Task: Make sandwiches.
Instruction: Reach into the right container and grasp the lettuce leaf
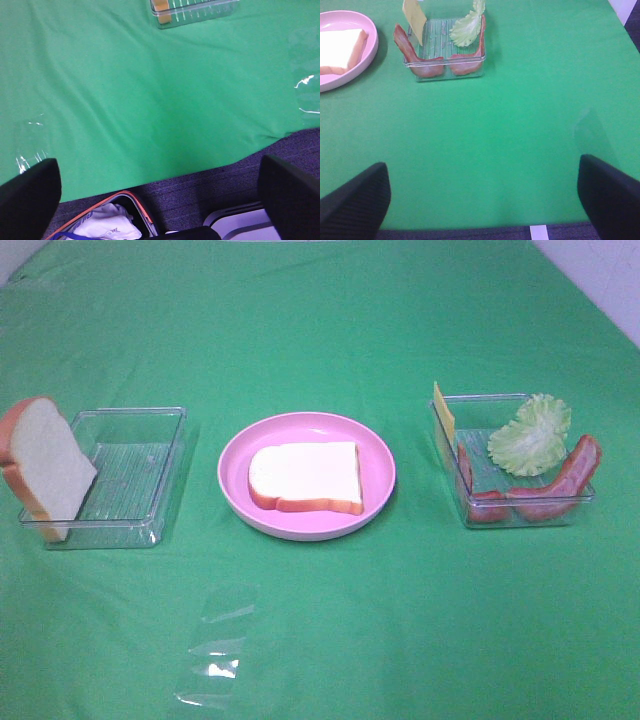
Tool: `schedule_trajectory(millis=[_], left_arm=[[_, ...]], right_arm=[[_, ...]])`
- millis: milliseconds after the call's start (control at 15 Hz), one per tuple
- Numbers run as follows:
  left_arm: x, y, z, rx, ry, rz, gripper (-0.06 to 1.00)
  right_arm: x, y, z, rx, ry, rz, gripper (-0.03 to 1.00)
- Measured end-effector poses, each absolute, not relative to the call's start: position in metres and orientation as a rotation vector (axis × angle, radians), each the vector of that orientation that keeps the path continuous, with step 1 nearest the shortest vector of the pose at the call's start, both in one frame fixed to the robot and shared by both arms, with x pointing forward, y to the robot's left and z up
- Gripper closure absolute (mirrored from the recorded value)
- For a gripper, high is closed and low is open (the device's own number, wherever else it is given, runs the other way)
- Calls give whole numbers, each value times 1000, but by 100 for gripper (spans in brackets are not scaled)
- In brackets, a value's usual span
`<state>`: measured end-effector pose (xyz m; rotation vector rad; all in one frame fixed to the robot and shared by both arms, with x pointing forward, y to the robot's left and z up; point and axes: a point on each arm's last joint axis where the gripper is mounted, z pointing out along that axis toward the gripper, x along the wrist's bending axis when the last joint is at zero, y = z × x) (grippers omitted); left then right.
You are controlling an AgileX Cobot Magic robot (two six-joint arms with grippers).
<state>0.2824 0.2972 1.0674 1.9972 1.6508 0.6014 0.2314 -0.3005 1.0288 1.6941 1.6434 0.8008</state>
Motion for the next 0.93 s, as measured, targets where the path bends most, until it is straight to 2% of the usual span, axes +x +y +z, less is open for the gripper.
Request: schedule_trajectory(millis=[400, 933], left_arm=[[280, 290, 1050, 1985, 1498, 595, -5], [281, 290, 1050, 1962, 1494, 601, -5]], right_arm=[[231, -301, 1029, 1694, 1643, 801, -1], [231, -301, 1029, 1694, 1643, 801, -1]])
